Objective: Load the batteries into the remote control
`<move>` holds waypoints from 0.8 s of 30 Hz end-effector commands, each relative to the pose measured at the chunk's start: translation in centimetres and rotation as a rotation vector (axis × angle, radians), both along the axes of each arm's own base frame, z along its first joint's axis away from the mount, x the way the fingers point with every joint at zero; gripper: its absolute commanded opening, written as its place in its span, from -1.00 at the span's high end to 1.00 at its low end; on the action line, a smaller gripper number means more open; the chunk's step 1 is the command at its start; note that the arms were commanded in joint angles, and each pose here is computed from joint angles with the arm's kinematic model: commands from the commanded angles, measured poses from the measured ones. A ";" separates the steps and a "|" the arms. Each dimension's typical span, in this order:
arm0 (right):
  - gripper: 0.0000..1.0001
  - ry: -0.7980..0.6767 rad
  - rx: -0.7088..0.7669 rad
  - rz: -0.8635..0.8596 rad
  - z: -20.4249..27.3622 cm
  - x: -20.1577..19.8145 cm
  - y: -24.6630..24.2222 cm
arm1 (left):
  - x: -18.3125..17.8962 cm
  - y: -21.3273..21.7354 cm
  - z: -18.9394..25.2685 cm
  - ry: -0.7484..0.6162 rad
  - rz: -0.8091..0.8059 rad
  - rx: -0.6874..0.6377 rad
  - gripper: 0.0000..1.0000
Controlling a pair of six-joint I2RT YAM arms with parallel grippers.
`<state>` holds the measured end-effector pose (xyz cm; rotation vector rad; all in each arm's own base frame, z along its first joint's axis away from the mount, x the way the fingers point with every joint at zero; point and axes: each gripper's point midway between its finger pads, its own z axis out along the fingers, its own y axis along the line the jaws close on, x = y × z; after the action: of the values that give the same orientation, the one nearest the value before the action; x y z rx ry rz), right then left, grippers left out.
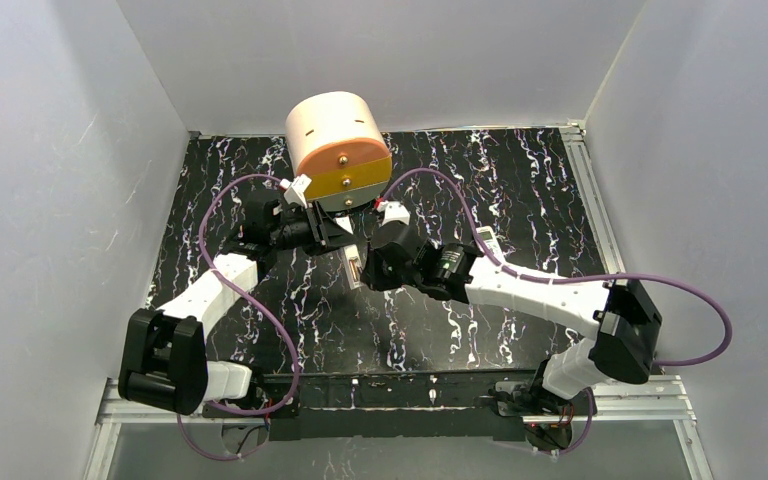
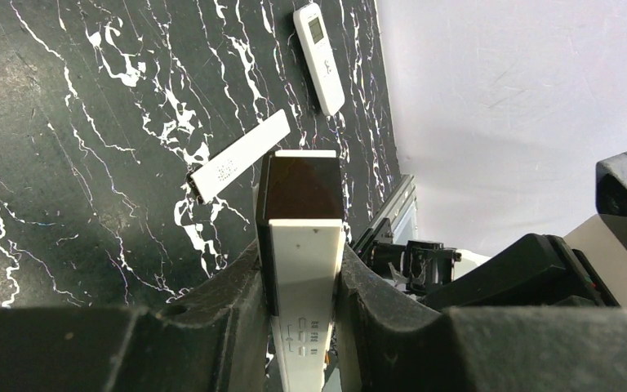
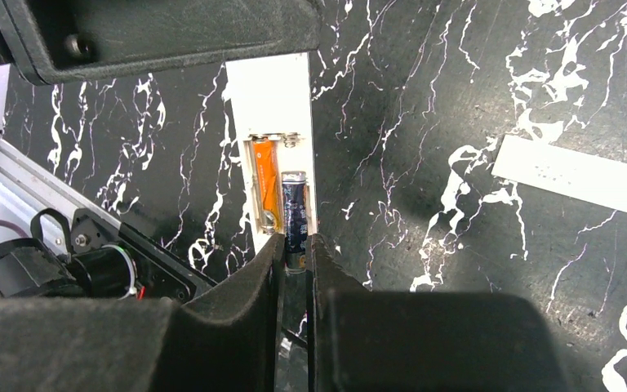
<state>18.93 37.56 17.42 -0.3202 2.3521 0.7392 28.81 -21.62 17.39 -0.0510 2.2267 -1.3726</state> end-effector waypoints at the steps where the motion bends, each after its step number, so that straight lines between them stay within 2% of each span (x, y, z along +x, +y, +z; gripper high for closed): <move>1: 0.61 0.005 0.006 0.019 0.1 0.2 0.7 | -0.4 -0.4 2.3 -0.054 -0.040 -0.040 1.00; 24: 0.52 -0.005 -0.030 0.027 0.9 2.1 1.4 | -2.2 -1.2 3.4 -0.021 -0.152 -0.108 1.00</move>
<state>19.56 38.53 17.18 -0.3695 2.3934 0.7319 28.13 -21.85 17.90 -0.0011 2.2177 -1.4299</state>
